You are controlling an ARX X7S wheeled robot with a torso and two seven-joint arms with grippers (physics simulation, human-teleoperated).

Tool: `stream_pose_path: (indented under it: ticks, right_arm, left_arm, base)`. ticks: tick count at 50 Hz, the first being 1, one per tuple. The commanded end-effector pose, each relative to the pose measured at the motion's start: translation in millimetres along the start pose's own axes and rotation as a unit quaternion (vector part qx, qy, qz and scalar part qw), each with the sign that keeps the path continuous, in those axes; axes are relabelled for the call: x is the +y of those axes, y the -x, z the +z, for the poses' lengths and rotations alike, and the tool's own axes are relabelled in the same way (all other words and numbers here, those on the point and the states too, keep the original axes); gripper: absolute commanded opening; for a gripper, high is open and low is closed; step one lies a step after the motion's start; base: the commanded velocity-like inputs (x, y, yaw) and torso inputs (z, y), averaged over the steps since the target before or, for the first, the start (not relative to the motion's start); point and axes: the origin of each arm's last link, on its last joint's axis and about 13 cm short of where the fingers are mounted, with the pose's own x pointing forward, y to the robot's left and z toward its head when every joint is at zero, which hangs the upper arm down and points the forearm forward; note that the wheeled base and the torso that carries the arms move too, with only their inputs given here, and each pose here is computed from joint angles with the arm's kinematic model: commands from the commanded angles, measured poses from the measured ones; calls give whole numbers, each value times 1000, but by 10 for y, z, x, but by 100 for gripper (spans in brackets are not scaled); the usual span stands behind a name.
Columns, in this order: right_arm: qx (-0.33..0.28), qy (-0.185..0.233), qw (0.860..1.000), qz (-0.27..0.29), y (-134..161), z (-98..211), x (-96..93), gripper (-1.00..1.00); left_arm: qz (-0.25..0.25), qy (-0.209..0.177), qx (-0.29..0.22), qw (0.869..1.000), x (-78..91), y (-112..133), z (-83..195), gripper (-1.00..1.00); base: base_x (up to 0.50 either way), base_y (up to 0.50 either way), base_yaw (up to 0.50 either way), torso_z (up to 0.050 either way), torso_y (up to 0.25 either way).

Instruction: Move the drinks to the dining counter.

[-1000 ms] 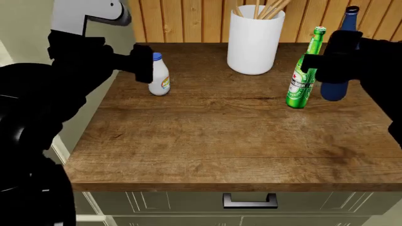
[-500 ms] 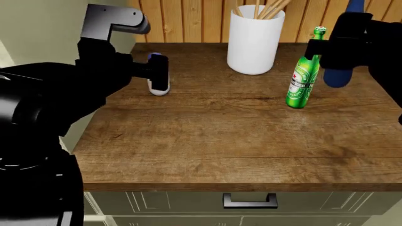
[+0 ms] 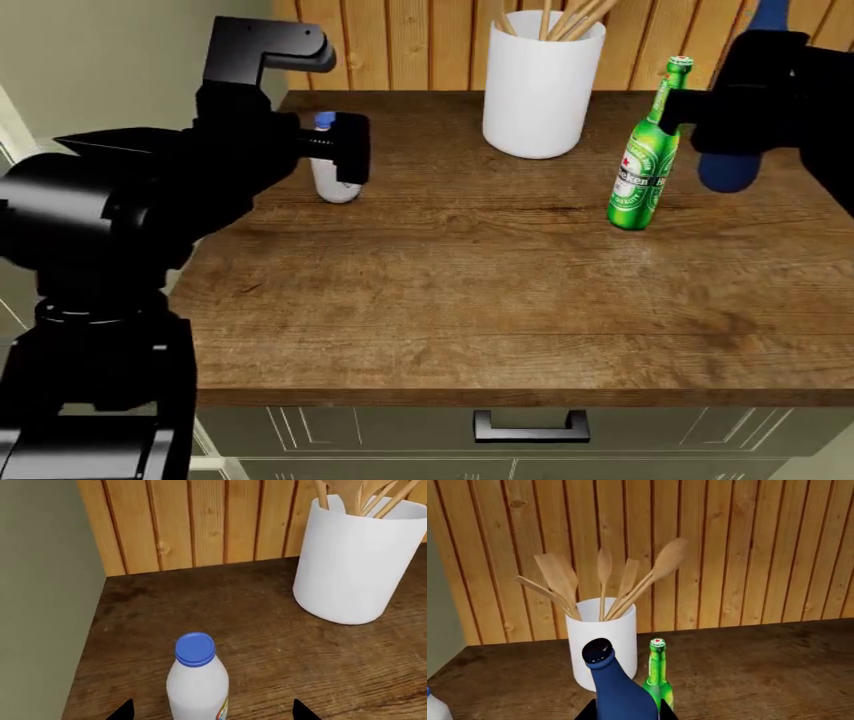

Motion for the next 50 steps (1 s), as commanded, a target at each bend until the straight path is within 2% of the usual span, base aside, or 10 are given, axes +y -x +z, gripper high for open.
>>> stream_pose_path:
  ticks: [1,7,12,15,27,39,50]
  right_arm:
    - [-6,1,1000,-5,31,22,-25,-100]
    - [-2,-1,1000,-6,13,-18,-31,-100]
    - [0,-1,1000,-8,19,-25,-41,-100]
    - [2,-2,1000,-10,25,-48,-59,-100]
    - [4,-5,1000,-13,35,-63,-79,-100]
    - [9,-8,1000,-12,38,-77,-81,-100]
    - [11,-2,1000,-12,46,-67,-66,-100]
  left_arm:
    - [25,-1,5,1000,2,-82,-30,100]
    - [11,3,16,1000,-17,-227,-61,100]
    - [14,4,28,1000,-2,-375,-108,100]
    - [26,19,27,999,42,-445,-111,100]
    - [22,14,50,998,88,-673,-229,100]
    - [5,25,65,998,142,-748,-296,100]
    - [15,39,57,997,242,-819,-359,100]
  base:
    - [0,0,0,0,0]
    - [0,0,0,0,0]
    - [0,0,0,0,2]
    - [0,0,0,0,0]
    - [0,0,0,0,0]
    - [0,0,0,0,1]
    - [0,0,0,0,0]
